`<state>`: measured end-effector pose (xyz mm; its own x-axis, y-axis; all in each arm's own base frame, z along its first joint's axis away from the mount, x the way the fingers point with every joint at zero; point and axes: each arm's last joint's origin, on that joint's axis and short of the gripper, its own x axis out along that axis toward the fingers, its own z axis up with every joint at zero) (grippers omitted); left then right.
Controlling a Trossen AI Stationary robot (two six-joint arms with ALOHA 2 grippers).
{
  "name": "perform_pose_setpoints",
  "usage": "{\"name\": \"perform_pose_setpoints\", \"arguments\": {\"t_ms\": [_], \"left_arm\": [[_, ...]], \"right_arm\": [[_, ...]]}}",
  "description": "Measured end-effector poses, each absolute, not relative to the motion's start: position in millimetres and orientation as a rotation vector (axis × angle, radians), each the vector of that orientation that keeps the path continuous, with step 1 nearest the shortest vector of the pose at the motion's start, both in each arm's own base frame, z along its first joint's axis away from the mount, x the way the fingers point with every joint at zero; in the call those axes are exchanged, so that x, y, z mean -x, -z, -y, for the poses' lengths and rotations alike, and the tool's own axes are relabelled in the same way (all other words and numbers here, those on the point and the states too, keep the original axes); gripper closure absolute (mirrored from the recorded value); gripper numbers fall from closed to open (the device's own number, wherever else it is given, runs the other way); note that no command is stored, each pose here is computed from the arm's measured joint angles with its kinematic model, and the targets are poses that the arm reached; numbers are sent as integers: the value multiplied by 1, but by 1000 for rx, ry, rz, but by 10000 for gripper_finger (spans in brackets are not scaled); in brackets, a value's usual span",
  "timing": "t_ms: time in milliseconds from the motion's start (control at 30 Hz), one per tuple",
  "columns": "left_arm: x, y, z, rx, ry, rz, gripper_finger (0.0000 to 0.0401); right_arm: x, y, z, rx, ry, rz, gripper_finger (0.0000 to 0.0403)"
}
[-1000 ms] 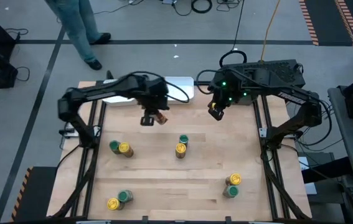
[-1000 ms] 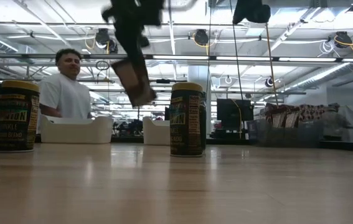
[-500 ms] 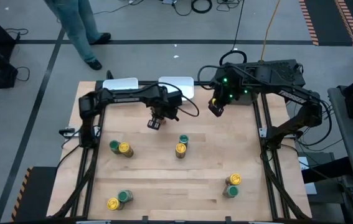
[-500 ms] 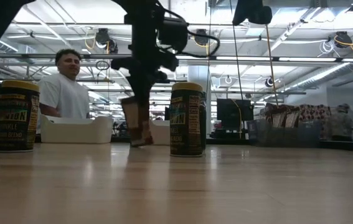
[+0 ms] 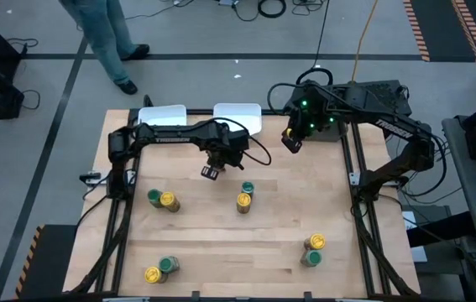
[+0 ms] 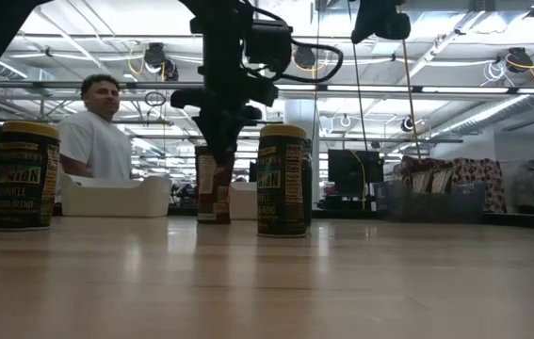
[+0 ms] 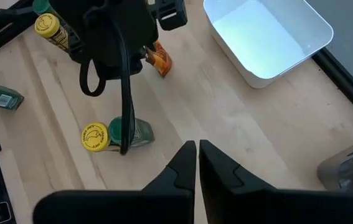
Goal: Sort spices by type
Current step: Put the orange seasoning bag into the black bin
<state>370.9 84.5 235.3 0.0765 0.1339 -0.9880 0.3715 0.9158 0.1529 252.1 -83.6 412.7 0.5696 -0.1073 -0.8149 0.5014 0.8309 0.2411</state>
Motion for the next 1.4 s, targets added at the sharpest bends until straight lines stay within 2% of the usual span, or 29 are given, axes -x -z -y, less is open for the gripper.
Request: {"name": "perform_pose_setpoints", "arguments": {"t_ms": [167, 333, 600, 733, 867, 1100, 1267, 1400], "left_arm": [[-370, -236, -84, -407, 179, -1498, 234], [-365, -248, -83, -383, 144, -1476, 205], [-337, -300, -78, -265, 85, -1325, 203], [-306, -337, -80, -204, 8, -1207, 203], [-263, -358, -85, -141, -92, -1132, 203], [-188, -365, -81, -40, -268, -930, 202], [-161, -360, -70, 15, -308, -745, 202], [-148, -357, -64, 51, -316, -670, 202]], "right_arm": [[-252, -413, 84, -474, 369, -902, 403], [-252, -413, 84, -474, 368, -902, 403], [-258, -411, 85, -468, 362, -861, 403], [-265, -402, 87, -476, 333, -837, 403], [-276, -392, 88, -497, 310, -769, 403], [-318, -370, 87, -535, 265, -642, 403], [-359, -344, 87, -537, 213, -603, 401], [-383, -319, 91, -535, 211, -608, 381]]}}
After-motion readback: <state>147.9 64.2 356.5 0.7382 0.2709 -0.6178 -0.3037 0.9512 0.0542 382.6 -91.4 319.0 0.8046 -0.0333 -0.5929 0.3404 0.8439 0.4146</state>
